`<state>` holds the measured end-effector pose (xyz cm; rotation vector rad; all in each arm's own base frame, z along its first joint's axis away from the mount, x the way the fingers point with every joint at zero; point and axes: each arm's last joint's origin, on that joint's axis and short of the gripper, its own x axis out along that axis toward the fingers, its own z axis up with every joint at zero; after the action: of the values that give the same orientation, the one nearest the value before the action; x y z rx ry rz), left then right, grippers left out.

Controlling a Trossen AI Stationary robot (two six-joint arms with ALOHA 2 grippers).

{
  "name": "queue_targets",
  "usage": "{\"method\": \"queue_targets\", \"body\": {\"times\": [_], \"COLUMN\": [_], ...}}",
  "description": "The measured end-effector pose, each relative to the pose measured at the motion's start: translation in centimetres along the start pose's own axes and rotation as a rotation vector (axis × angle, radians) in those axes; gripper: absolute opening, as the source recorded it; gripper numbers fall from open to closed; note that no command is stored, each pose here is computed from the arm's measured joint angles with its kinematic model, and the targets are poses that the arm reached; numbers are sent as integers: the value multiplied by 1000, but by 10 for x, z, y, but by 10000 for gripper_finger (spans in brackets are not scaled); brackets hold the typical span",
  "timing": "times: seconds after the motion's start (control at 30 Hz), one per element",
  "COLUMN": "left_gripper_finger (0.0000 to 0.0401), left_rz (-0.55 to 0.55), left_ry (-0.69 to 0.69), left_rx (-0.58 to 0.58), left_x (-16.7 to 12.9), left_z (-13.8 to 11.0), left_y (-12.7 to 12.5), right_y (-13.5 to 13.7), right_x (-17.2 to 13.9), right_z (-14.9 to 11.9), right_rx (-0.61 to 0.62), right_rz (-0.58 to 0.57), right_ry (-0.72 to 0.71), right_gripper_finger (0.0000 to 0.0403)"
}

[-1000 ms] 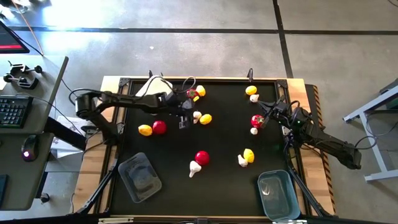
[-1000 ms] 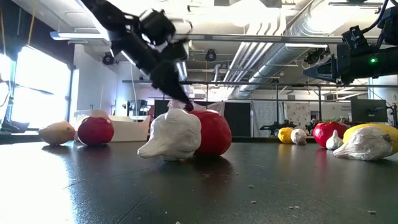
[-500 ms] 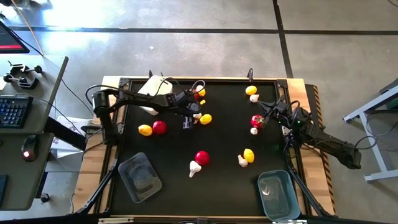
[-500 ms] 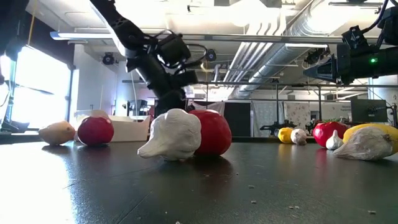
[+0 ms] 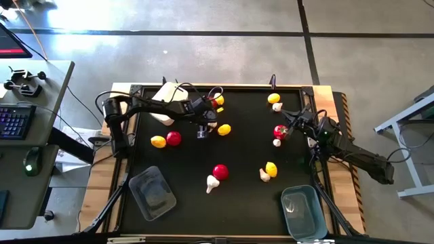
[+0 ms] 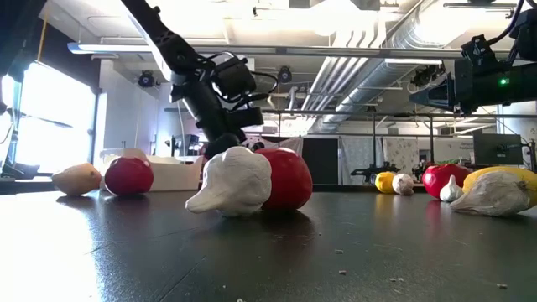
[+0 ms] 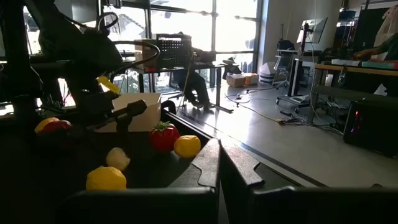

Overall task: Sort produce into baskets
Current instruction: Put the white garlic into the transparent bin

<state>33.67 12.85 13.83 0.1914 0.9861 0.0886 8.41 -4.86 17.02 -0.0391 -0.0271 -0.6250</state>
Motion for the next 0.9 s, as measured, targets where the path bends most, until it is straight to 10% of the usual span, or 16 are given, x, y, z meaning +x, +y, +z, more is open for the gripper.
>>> {"method": "queue_targets", "body": {"times": [0.47,0.9], "left_gripper_finger": [123,122], "left_rz": [3,-207], "left_ry": [-116,-198], "left_rx": [20,-90], "left_x": [-83,-201], "left_z": [27,27], "left_y": [-17,-106], "right_y": [0,0], "right_x": [0,0], "right_z": [0,0], "right_rx": [0,0], "right_rz": [0,-1], "right_ry": [0,0], "right_gripper_finger": [0,0]}}
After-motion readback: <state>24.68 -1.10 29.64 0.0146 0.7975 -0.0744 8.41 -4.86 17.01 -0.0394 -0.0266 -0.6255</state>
